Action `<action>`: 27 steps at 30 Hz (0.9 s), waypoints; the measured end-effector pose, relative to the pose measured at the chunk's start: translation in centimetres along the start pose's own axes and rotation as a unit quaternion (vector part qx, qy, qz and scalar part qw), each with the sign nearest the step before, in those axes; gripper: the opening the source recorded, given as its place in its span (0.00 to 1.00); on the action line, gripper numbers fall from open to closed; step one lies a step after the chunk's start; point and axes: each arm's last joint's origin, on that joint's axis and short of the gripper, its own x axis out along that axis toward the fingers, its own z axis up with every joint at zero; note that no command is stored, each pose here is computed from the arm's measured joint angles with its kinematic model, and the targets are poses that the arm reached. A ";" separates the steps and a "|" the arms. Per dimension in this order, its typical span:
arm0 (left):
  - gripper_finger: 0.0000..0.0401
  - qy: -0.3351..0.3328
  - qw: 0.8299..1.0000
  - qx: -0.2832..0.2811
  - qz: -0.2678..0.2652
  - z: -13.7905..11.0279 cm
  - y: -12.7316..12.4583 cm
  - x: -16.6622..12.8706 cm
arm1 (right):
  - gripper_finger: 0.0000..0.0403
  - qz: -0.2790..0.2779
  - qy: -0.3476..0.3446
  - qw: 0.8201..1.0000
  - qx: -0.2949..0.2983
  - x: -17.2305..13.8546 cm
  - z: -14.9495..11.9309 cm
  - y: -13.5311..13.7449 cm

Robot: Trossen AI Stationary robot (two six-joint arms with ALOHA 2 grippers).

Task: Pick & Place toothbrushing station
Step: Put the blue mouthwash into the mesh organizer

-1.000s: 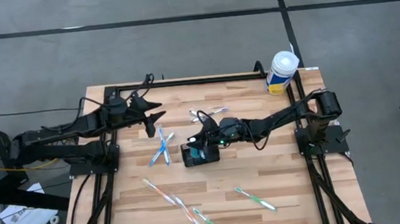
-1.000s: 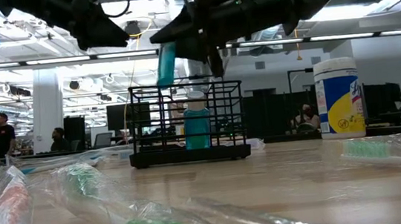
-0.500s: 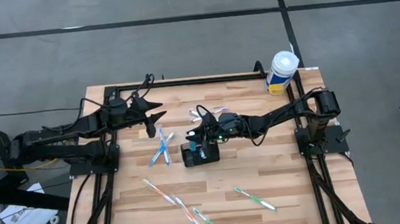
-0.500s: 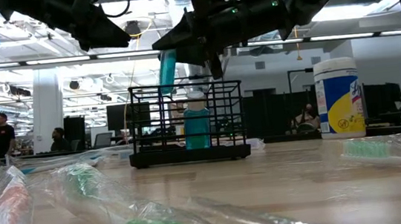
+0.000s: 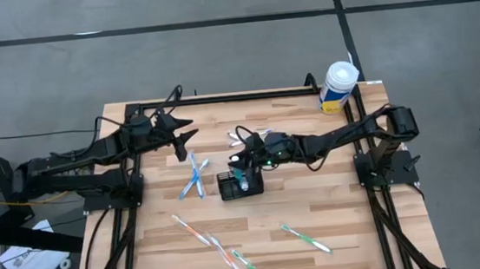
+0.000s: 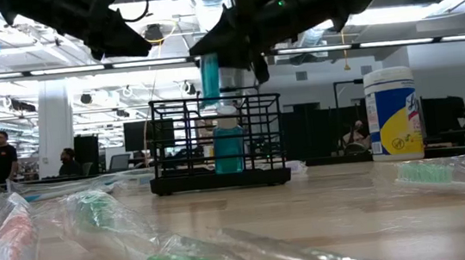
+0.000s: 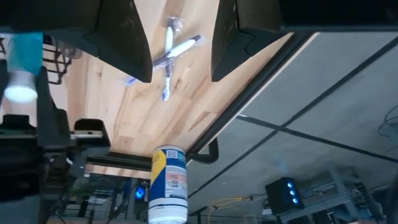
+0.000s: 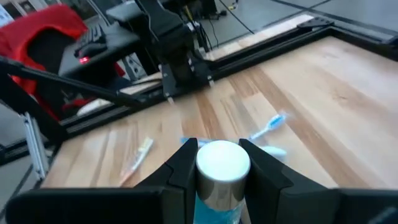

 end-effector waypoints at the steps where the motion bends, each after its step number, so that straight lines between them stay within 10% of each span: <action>1: 0.39 0.000 1.000 -0.001 0.002 0.0 0.1 0.0 | 0.21 0.000 0.002 1.000 -0.003 0.0 -0.1 0.1; 27: 0.39 0.003 1.000 0.005 0.004 -0.1 1.1 0.4 | 0.21 0.013 -0.005 1.000 0.009 2.7 -3.2 -0.2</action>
